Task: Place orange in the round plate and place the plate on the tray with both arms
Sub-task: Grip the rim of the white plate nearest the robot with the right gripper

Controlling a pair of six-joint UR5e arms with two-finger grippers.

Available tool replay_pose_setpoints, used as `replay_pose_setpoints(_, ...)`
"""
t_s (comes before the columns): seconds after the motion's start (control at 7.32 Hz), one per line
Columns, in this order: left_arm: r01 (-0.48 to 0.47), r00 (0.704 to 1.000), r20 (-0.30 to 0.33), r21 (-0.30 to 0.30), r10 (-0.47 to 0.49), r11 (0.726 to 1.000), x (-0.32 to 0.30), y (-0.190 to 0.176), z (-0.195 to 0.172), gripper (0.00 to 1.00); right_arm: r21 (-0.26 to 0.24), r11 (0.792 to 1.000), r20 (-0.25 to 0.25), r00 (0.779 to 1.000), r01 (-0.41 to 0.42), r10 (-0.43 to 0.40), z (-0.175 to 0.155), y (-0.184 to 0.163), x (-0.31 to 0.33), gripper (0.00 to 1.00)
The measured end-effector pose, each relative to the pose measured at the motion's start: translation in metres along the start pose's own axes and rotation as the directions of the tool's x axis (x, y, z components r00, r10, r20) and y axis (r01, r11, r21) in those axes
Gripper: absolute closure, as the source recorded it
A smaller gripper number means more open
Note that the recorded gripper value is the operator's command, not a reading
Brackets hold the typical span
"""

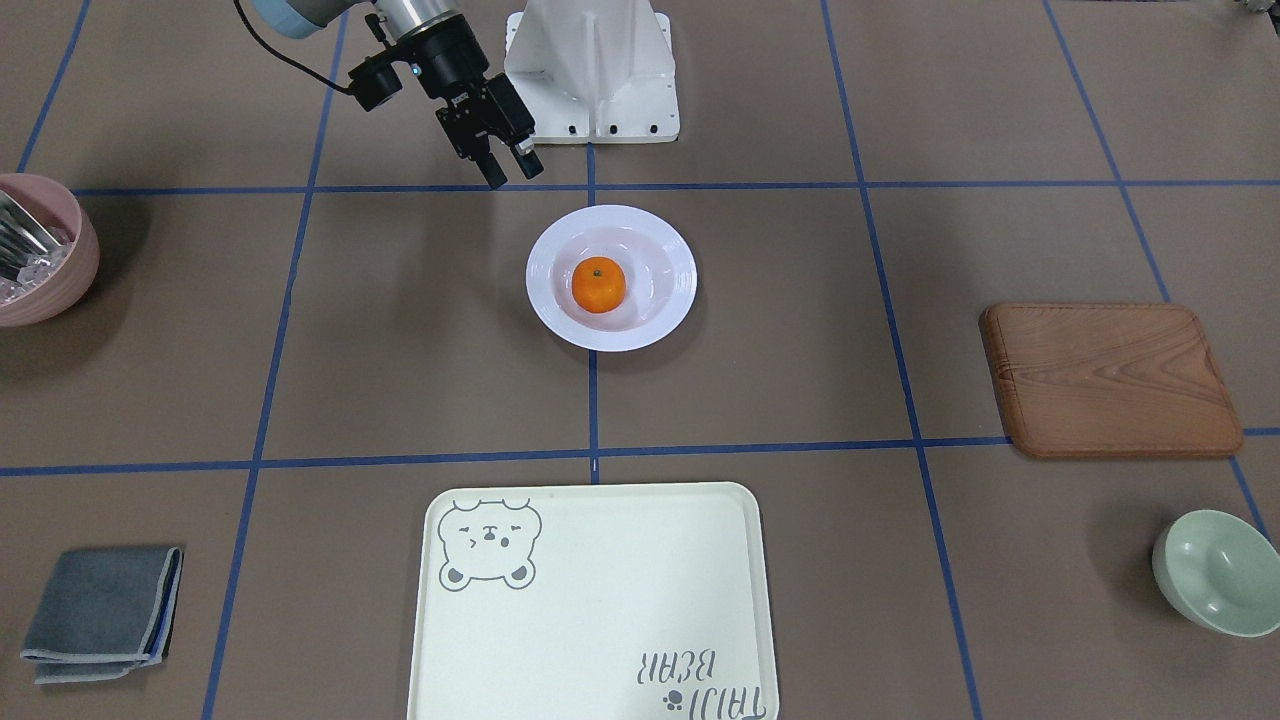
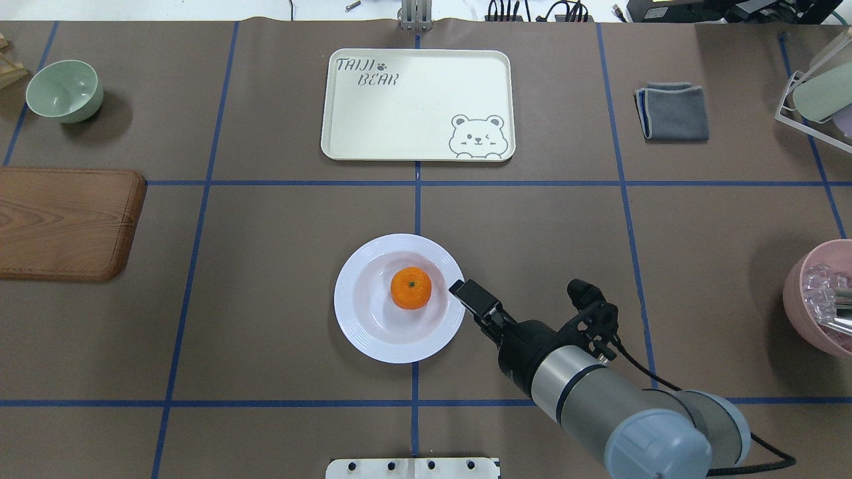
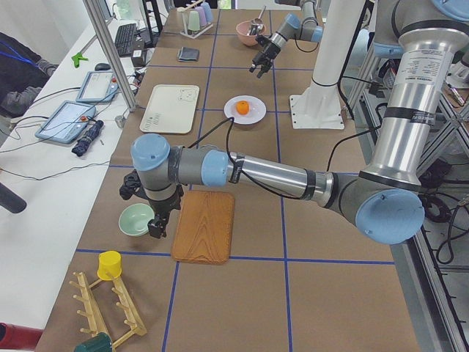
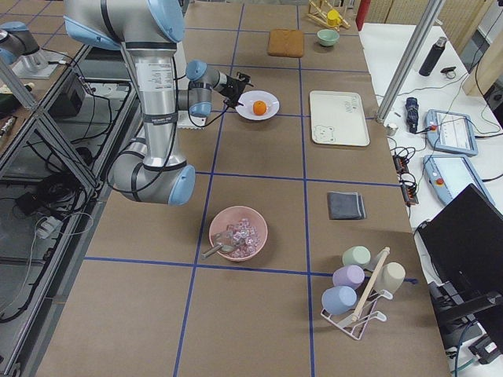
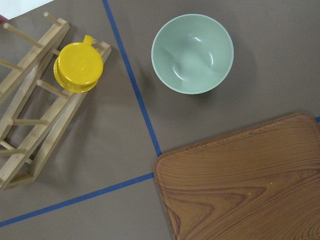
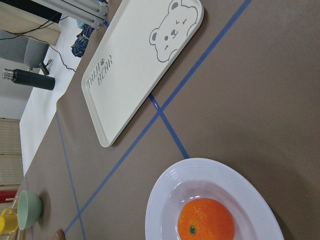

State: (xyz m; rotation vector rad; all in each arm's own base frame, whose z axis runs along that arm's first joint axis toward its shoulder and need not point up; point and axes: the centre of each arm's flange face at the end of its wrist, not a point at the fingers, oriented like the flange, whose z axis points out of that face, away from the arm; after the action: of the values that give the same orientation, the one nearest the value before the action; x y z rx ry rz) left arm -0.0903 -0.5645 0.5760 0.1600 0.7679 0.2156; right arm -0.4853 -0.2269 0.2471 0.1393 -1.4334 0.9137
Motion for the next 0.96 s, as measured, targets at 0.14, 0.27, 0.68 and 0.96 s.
replay_pose_setpoints(0.14, 0.025, 1.0, -0.019, -0.009, -0.025, 1.0, -0.01, 0.008, 0.007, 0.01, 0.003, 1.0, -0.019, 1.0, -0.009, 0.009, 0.007, 0.013, 0.017, 0.01)
replay_pose_setpoints(0.27, 0.036, 0.999, -0.031, -0.013, -0.036, 0.999, -0.013, 0.012, 0.011, 0.01, 0.003, 1.0, -0.033, 0.999, -0.009, 0.009, 0.013, 0.021, 0.03, 0.01)
replay_pose_setpoints(0.68, 0.041, 0.998, -0.038, -0.014, -0.041, 0.999, -0.016, 0.016, 0.012, 0.01, 0.011, 1.0, -0.061, 0.998, 0.019, -0.018, 0.047, 0.04, 0.051, 0.01)
replay_pose_setpoints(0.96, 0.044, 0.998, -0.039, -0.017, -0.044, 0.999, -0.018, 0.019, 0.014, 0.01, 0.022, 0.999, -0.079, 0.996, 0.036, -0.034, 0.059, 0.042, 0.058, 0.12)
